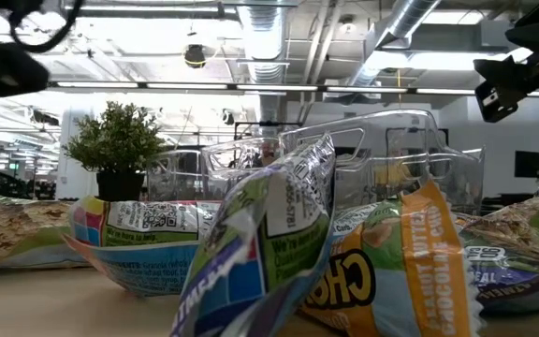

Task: Pick and place Granola Bars by type
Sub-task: Put the blue granola bar into the top transparent bin

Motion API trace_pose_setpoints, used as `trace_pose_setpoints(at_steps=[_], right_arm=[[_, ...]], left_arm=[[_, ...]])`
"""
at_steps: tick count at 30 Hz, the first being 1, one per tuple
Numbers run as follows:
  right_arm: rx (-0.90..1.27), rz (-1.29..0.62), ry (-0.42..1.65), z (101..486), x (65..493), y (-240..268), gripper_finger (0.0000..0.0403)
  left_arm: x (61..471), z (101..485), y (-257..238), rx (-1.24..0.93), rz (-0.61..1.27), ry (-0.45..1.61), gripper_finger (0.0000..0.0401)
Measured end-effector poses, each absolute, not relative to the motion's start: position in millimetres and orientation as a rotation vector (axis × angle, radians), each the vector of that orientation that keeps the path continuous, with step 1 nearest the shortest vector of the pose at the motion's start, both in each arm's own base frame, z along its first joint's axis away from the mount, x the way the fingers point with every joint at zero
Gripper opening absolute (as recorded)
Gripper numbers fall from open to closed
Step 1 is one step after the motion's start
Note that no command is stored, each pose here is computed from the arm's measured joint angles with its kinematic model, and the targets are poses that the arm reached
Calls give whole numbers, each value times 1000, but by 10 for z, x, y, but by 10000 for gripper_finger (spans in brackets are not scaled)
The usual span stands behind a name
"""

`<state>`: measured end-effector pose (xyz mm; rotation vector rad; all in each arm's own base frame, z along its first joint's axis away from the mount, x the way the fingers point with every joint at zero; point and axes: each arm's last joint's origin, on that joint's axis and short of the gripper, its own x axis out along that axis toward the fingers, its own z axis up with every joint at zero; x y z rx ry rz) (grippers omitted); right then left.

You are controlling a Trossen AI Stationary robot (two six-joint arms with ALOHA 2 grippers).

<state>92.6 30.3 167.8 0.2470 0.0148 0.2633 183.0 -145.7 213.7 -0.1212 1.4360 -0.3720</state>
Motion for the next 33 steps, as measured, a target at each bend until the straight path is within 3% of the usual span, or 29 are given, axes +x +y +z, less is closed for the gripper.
trace_pose_setpoints(at_steps=[33], right_arm=[[247,263,15,1677,927,303,184]], left_arm=[[2088,1511,-1701,-75,-165,1508,219]])
